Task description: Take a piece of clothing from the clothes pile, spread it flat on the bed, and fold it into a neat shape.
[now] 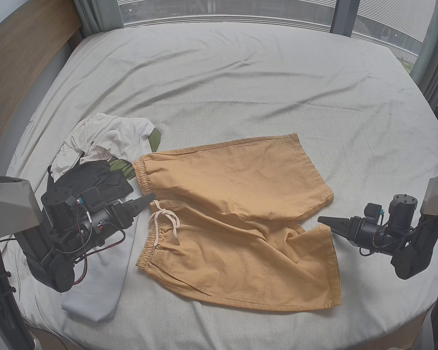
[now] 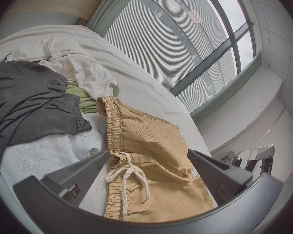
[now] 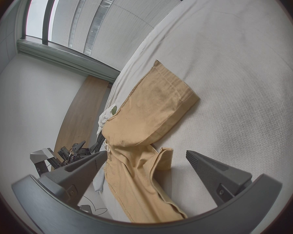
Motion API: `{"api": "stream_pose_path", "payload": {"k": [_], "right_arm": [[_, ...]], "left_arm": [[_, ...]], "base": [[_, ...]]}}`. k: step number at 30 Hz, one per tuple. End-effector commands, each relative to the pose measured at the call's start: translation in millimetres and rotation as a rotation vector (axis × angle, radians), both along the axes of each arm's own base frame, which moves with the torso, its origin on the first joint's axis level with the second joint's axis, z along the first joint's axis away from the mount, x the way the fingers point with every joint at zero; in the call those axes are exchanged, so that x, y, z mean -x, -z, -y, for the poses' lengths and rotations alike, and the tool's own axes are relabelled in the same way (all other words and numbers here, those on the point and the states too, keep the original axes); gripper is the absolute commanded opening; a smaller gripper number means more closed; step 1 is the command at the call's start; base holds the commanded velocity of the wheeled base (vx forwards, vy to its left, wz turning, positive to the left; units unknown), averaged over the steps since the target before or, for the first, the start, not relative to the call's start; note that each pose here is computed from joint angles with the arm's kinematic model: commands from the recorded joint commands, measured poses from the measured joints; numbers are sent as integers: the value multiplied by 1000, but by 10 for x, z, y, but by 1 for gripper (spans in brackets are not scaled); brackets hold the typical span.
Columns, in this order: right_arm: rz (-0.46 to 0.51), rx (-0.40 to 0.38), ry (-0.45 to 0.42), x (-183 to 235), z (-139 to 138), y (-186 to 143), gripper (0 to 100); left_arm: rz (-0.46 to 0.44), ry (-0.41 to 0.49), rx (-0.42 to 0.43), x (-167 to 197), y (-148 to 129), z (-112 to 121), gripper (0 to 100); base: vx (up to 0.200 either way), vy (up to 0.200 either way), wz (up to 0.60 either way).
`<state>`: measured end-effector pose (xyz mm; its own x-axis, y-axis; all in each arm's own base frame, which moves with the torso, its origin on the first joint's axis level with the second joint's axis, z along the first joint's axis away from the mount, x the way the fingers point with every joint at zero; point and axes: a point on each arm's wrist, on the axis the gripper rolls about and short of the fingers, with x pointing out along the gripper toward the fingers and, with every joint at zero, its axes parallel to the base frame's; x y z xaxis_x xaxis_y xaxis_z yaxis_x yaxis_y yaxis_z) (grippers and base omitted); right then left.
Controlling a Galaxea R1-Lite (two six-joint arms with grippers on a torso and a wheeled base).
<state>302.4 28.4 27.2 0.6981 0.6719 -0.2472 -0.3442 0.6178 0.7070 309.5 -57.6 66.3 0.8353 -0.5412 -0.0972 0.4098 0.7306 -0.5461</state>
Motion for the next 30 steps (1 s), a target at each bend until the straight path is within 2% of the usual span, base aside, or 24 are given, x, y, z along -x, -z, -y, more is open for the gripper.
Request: {"api": "stream_pose_path", "payload": {"k": [1, 3, 4, 14, 21, 30], "right_arm": [[-14, 8, 0, -59, -65, 108, 100], [-14, 11, 1, -62, -87, 114, 100], [-14, 13, 4, -62, -91, 115, 0], [12, 14, 8, -86, -83, 79, 0], [120, 10, 60, -92, 84, -148, 0], [124, 17, 115, -119, 257, -143, 0]], "left_arm": [[0, 1, -1, 0, 2, 5, 100], [-2, 3, -1, 3, 5, 5, 100], [-2, 3, -1, -1, 7, 5, 100], [-5, 9, -1, 5, 14, 24, 100], [-11, 19, -2, 20, 27, 60, 100], [-29, 24, -6, 27, 75, 74, 100]], "base": [[0, 0, 0], [0, 0, 0], [0, 0, 0], [0, 0, 0], [0, 0, 0], [0, 0, 0]]}}
